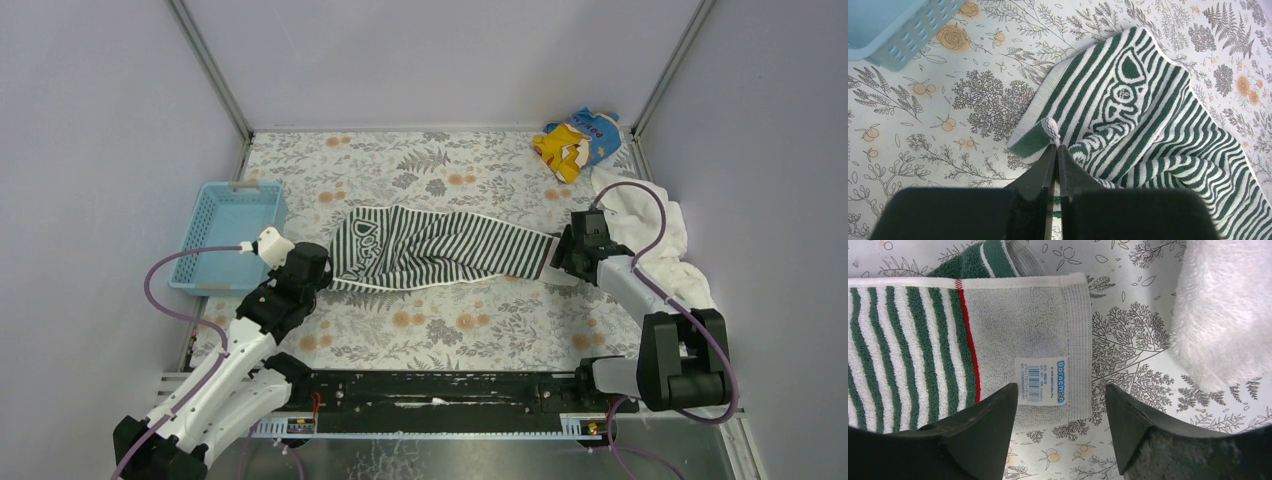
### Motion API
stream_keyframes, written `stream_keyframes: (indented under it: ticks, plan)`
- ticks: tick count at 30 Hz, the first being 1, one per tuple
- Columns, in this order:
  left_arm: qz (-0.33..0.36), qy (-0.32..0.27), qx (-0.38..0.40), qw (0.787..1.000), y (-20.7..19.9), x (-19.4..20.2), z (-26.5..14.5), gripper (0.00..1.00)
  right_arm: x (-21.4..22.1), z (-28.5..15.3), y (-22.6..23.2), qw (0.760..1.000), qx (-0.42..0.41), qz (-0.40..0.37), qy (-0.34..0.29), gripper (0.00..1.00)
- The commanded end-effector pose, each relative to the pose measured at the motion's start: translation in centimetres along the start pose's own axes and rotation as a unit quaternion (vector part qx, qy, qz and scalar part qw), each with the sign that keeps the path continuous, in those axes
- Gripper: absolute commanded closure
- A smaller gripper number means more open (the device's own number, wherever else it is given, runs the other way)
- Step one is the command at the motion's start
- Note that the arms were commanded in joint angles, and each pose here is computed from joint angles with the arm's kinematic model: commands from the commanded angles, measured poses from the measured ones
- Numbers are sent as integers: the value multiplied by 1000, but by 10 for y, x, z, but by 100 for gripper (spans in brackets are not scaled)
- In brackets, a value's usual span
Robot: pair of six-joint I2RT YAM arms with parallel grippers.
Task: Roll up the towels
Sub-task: Flatten out the towel at the center of the board.
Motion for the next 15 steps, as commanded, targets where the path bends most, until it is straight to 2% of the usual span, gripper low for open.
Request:
stream_keyframes:
  ticks: [1,7,10,13,14,15]
  plan:
    - [-13,-33,19,999,-11,-14,-3,100,-6,6,3,1000,-15,14,-9,29]
    - [-18,-37,23,999,-11,-17,-6,100,-4,15,7,999,-31,21,21,31]
    - [-17,-37,22,999,-10,-17,-6,100,-4,17,8,999,-39,23,25,40]
    - [-19,-36,21,999,-10,-18,-8,100,-5,16,9,999,-46,16,24,60]
    - [-20,-36,22,999,-10,-19,-9,100,-9,12,8,999,-47,11,19,68]
    - [-22,-37,25,999,-10,-20,-10,100,-19,3,5,999,-43,1,1,82]
Point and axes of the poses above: each gripper's point midway between its finger pads, its own z axis out along the fingers, its own y axis along the line the jaws close on, x = y × z, the point moved 8 cm from there along -z, back along the fingers, and after that the axes turned 10 degrees about -z, right-handed, at the moved point
